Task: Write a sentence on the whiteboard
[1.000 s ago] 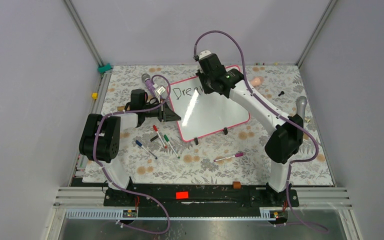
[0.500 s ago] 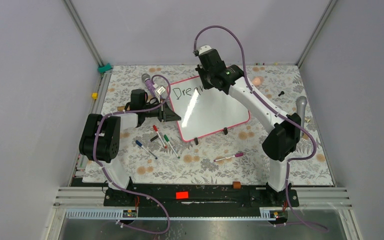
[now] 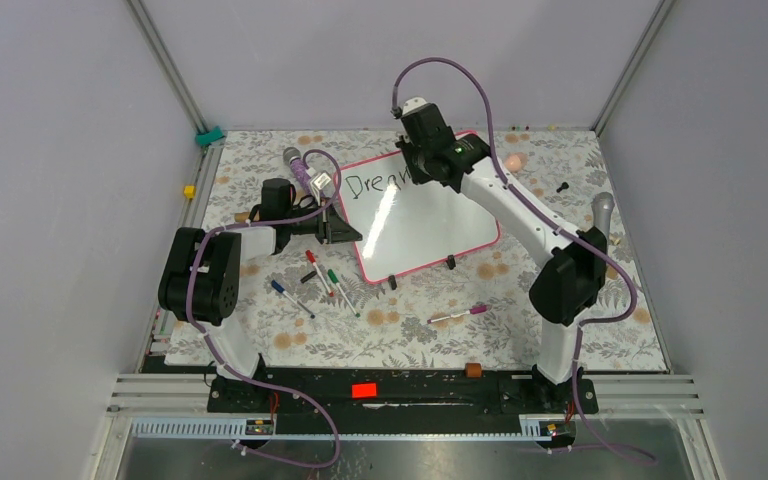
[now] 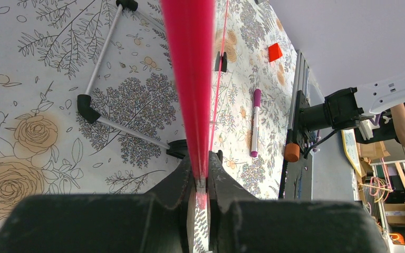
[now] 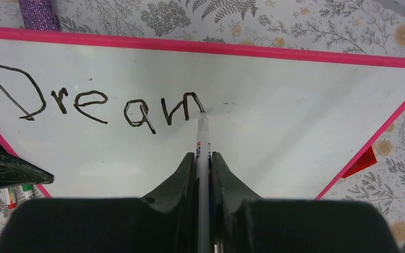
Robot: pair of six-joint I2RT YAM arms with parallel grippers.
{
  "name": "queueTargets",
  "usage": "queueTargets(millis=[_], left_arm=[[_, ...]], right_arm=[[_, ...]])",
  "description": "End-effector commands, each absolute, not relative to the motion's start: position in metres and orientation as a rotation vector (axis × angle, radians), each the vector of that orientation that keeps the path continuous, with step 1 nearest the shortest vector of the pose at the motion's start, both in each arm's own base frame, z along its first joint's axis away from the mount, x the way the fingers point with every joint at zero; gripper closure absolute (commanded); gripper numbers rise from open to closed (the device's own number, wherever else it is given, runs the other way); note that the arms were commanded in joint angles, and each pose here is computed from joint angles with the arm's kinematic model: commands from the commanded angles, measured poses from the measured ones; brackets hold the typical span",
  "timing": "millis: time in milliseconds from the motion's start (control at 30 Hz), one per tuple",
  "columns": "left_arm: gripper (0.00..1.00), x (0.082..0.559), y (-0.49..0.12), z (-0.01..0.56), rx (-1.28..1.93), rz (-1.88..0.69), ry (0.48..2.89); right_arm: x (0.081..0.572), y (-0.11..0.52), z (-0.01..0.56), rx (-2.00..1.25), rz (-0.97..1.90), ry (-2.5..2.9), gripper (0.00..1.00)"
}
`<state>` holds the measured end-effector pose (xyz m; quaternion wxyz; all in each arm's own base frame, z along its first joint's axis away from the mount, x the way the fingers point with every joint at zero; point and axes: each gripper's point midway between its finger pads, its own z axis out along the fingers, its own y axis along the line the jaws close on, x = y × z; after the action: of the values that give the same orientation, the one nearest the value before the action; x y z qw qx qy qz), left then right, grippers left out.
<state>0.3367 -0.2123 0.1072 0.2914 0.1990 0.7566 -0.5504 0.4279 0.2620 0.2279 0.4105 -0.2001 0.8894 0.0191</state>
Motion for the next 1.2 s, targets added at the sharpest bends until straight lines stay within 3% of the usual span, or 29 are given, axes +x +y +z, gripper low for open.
queueTargets(millis=[0,533,1167], left_arm=[[1.00,0.353,-0.204,0.080,0.464,-1.318,2.096],[1.00,0.353,-0.204,0.080,0.464,-1.318,2.096],[1.00,0.354,-0.205,0.079,0.462,-1.318,2.100]], right_arm=[[0.423,0.251,0.229,-0.483,0.043,2.248,1.00],[0.415,0.248,0.271,-0.418,0.140,2.130,1.00],[0.435,0.229,0.265,-0.241,0.181,2.102,1.00]])
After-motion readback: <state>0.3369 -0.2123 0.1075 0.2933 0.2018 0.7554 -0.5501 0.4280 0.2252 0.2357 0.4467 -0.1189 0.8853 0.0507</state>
